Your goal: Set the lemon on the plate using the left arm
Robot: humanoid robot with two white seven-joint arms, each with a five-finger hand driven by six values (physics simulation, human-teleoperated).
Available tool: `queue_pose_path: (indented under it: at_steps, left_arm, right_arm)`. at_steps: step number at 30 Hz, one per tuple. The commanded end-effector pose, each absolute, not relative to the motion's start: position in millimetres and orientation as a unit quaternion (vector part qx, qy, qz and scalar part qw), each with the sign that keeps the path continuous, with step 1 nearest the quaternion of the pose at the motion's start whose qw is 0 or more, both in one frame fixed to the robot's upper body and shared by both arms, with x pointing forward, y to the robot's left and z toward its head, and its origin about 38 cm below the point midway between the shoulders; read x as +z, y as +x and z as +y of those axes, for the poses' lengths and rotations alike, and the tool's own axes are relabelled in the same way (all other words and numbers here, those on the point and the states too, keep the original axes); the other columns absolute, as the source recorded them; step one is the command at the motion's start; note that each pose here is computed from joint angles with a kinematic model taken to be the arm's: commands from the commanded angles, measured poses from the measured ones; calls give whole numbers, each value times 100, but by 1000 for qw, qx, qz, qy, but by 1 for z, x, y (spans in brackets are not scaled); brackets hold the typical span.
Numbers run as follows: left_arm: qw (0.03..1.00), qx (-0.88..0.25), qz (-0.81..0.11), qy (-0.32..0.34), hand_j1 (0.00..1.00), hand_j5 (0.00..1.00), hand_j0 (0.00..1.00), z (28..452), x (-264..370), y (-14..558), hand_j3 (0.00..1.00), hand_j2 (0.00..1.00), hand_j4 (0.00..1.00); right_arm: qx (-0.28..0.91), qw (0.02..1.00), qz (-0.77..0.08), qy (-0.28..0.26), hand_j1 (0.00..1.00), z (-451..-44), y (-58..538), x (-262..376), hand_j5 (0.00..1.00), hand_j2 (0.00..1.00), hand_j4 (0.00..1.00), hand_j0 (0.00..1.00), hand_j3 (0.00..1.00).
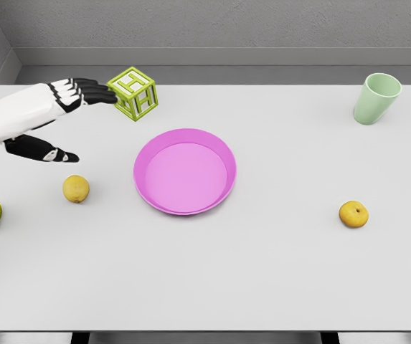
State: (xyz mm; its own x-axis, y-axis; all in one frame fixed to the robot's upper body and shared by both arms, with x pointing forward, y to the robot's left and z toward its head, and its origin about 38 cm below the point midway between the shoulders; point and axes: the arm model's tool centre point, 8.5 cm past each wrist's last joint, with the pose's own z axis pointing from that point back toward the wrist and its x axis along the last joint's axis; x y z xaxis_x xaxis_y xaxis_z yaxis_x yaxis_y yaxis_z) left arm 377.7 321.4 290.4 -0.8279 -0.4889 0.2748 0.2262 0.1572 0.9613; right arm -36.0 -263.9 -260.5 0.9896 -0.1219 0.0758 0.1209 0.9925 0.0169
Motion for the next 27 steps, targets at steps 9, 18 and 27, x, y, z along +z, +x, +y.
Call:
queue_pose_path:
  at_steps: [9, 18, 27]
  left_arm:
    - [303, -668, -669, 120, 100, 100, 100, 353, 294, 371, 100, 100, 100]
    - [318, -753, -541, 199, 100, 100, 100, 366, 242, 375, 100, 100, 100]
    - [317, -771, -509, 213, 100, 100, 100, 349, 205, 381, 100, 100, 100]
  right_arm:
    - [-61, 997, -38, 5, 100, -264, -36, -260, 100, 100, 100, 100, 100]
    - [-61, 997, -38, 5, 100, -264, -36, -260, 100, 100, 100, 100, 100]
    - [-61, 997, -38, 5, 100, -264, -36, -260, 100, 100, 100, 100, 100]
